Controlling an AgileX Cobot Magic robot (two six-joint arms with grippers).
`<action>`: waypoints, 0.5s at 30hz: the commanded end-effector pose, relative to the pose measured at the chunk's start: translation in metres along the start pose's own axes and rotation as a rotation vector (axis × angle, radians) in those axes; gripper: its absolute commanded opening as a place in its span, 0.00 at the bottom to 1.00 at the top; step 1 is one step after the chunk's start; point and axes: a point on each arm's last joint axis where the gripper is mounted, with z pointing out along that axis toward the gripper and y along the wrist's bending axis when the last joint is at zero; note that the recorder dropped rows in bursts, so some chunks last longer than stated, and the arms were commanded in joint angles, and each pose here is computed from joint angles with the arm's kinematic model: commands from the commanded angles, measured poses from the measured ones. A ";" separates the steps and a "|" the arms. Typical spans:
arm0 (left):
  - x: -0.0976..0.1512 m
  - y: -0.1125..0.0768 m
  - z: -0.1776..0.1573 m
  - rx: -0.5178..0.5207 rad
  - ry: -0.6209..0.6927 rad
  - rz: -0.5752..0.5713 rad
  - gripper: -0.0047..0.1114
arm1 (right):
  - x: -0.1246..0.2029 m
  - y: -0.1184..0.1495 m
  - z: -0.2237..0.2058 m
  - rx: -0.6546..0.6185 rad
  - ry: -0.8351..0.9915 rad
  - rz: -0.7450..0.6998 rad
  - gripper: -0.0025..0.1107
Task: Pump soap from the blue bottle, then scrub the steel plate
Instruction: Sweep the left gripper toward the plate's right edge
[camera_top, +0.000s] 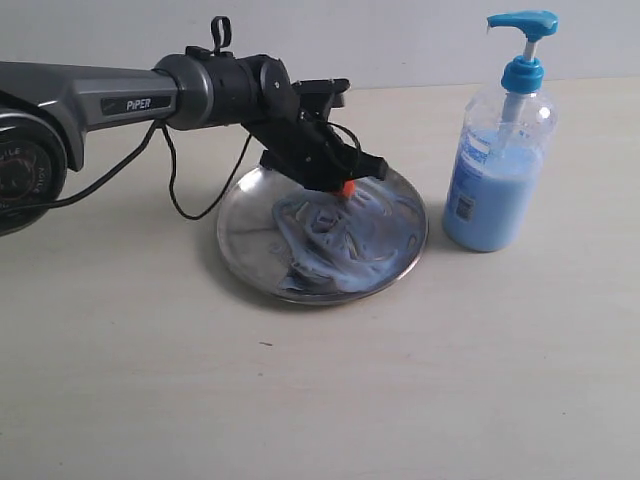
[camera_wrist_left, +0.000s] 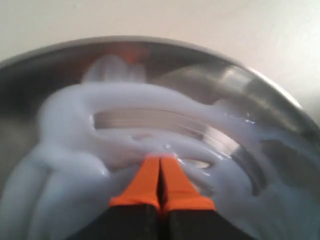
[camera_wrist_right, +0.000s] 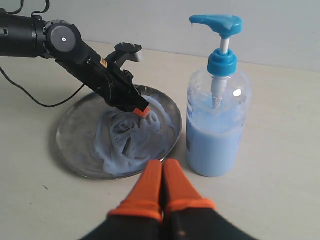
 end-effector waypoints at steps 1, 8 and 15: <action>0.012 -0.023 0.009 0.052 0.054 0.018 0.04 | 0.000 0.000 0.000 0.003 -0.008 -0.002 0.02; 0.033 -0.057 0.014 0.102 0.197 0.115 0.04 | 0.000 0.000 0.000 0.003 -0.008 -0.002 0.02; 0.050 -0.065 0.010 0.139 0.365 0.144 0.04 | 0.000 0.000 0.000 0.003 -0.008 -0.002 0.02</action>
